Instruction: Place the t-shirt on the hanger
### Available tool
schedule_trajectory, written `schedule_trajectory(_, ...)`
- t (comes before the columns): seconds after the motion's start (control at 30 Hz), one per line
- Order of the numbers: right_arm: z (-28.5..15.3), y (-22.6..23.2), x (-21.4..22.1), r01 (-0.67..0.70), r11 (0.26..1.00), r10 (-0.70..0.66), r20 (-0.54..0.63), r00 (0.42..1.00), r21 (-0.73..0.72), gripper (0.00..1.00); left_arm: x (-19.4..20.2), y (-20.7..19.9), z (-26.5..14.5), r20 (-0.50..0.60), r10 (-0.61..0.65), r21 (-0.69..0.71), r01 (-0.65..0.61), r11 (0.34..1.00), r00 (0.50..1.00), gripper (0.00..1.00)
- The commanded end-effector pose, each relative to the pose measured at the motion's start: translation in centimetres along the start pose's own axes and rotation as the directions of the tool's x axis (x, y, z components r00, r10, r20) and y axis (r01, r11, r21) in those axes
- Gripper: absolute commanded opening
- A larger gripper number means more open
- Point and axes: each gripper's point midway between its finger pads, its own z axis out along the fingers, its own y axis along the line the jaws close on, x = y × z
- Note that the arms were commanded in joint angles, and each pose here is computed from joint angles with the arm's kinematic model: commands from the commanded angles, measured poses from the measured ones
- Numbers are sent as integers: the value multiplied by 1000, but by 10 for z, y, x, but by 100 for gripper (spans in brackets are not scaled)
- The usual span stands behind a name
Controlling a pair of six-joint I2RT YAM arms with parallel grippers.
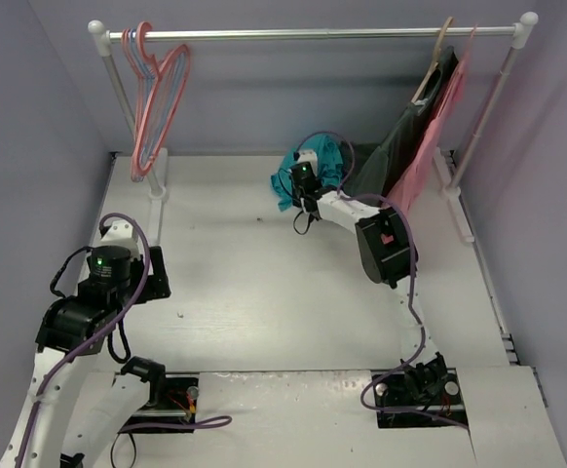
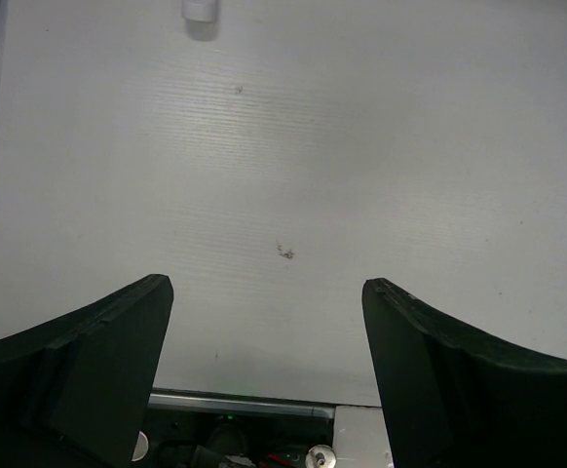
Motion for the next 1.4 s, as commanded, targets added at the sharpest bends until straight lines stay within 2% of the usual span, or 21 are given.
schedule_trajectory(0.0, -54, -33, 4, -2, 999, 4, -47, 999, 48, 0, -18, -15, 6, 36, -33, 50, 32, 998, 999, 80)
schedule_trajectory(0.07, -92, -42, -1, -4, 999, 6, -54, 999, 40, 0, -21, -22, 9, 36, -40, 77, 37, 996, 999, 80)
schedule_trajectory(0.1, -103, -49, 26, 17, 999, -11, -119, 993, 44, 0, -22, -24, 10, 36, -44, 85, 41, 996, 998, 80)
schedule_trajectory(0.17, -141, -61, 23, 37, 998, -31, -134, 990, 49, 0, -26, -31, 13, 39, -53, 114, 48, 992, 998, 80)
schedule_trajectory(0.2, -153, -70, 42, 72, 996, -61, -174, 983, 57, 0, -27, -34, 13, 39, -55, 125, 50, 991, 998, 80)
schedule_trajectory(0.33, -218, -45, 24, 199, 973, -210, -94, 973, -113, 0, -35, -43, 15, 53, -63, 159, 54, 986, 997, 80)
schedule_trajectory(0.4, -257, -22, 3, 285, 935, -291, 3, 957, -212, 0, -39, -49, 16, 50, -57, 180, 47, 983, 997, 80)
schedule_trajectory(0.53, -339, 42, -12, 480, 798, -442, 188, 877, -363, 0, -51, -61, 14, 51, -56, 219, 44, 975, 997, 80)
schedule_trajectory(0.6, -374, 79, 2, 529, 705, -470, 247, 847, -473, 0, -57, -63, 13, 54, -65, 223, 51, 973, 996, 80)
schedule_trajectory(0.63, -384, 86, 9, 533, 682, -475, 250, 843, -500, 9, -55, -70, 13, 36, -60, 255, 49, 966, 998, 80)
schedule_trajectory(0.67, -399, 99, 29, 535, 617, -497, 241, 834, -577, 21, -54, -71, 14, 30, -60, 258, 50, 965, 998, 80)
schedule_trajectory(0.7, -403, 101, 41, 533, 591, -516, 224, 827, -605, 35, -51, -71, 14, 20, -61, 258, 54, 965, 998, 80)
schedule_trajectory(0.73, -405, 102, 54, 520, 582, -530, 193, 826, -625, 58, -49, -71, 14, 11, -58, 259, 53, 964, 998, 80)
schedule_trajectory(0.8, -401, 96, 87, 508, 585, -573, 121, 811, -632, 71, -39, -70, 18, -10, -56, 251, 57, 966, 998, 80)
schedule_trajectory(0.83, -402, 95, 91, 475, 611, -547, 96, 832, -634, 75, -36, -70, 19, -14, -59, 258, 60, 964, 998, 80)
schedule_trajectory(0.97, -392, 82, 105, 403, 696, -471, 45, 881, -594, 72, -12, -74, 27, -85, -64, 278, 86, 957, 994, 79)
schedule_trajectory(1.0, -387, 78, 114, 392, 709, -469, 22, 883, -587, 66, -5, -76, 29, -107, -77, 281, 105, 954, 991, 79)
schedule_trajectory(1.1, -384, 81, 130, 349, 710, -459, -25, 888, -612, 57, 20, -79, 37, -178, -89, 285, 138, 949, 980, 79)
schedule_trajectory(1.17, -386, 91, 152, 314, 666, -481, -68, 874, -677, 58, 34, -79, 42, -209, -88, 282, 146, 948, 974, 79)
schedule_trajectory(1.2, -387, 95, 159, 294, 653, -482, -84, 872, -698, 64, 36, -78, 43, -210, -96, 274, 152, 949, 973, 79)
schedule_trajectory(1.37, -400, 115, 188, 229, 523, -499, -77, 863, -821, 74, 43, -72, 47, -213, -91, 252, 144, 957, 973, 79)
